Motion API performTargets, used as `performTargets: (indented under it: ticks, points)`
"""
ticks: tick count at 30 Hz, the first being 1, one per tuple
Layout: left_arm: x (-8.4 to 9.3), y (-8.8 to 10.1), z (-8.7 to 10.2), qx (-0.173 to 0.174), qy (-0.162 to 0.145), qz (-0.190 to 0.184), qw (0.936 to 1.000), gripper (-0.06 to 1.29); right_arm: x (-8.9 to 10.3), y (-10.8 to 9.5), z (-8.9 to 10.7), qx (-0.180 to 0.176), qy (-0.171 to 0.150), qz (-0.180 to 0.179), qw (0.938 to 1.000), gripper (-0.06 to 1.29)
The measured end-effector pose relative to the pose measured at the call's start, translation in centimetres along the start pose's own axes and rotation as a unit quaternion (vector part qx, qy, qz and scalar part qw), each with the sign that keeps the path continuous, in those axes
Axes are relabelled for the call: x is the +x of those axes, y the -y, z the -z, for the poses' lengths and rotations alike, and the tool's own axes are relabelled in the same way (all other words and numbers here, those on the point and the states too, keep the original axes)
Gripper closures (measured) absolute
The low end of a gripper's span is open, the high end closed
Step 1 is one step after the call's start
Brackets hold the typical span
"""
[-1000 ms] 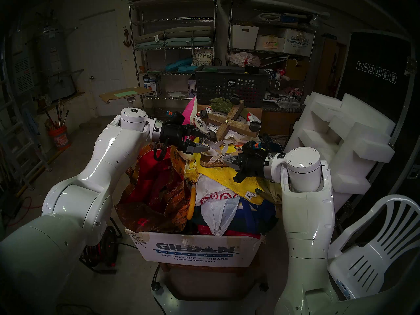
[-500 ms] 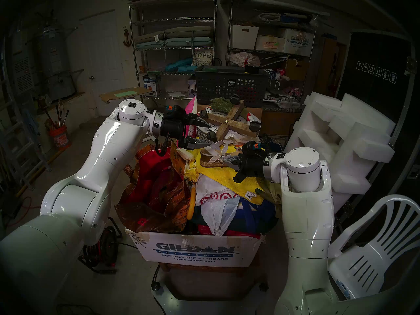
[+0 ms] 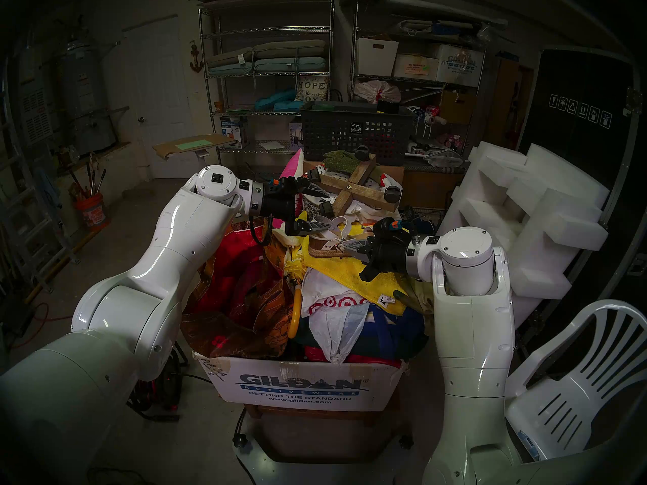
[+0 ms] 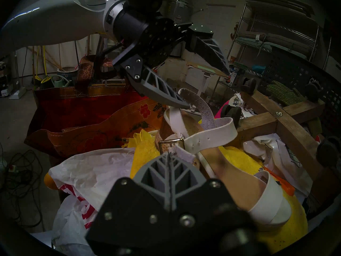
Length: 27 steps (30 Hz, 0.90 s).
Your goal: Unbuckle a shoe
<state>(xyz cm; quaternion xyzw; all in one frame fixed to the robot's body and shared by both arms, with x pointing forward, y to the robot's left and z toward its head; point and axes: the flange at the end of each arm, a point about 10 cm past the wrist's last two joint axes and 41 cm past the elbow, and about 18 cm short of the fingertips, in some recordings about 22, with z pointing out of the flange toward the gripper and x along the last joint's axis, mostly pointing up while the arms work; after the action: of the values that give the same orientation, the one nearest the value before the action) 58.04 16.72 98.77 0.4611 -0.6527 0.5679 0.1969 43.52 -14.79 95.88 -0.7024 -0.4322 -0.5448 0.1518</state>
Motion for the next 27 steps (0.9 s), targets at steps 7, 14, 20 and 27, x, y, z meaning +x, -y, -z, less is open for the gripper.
performTargets:
  ticks: [7,14,20,27]
  points:
    - [-0.5,0.0,-0.4,0.007,0.000,-0.035,0.9994,0.01,0.0,0.0,0.0,0.000,0.000,0.001,1.0000,1.25]
    - [-0.5,0.1,-0.6,0.008,-0.003,-0.056,0.9984,0.01,0.0,0.0,0.0,0.000,-0.001,0.003,1.0000,1.25]
    - [0.0,0.1,-0.8,0.006,-0.009,-0.073,0.9973,0.01,0.0,0.0,0.0,0.000,-0.002,0.004,1.0000,1.25]
    - [0.5,-0.4,-1.2,-0.016,-0.013,-0.090,0.9957,0.01,0.0,0.0,0.1,0.000,-0.002,0.005,1.0000,1.25]
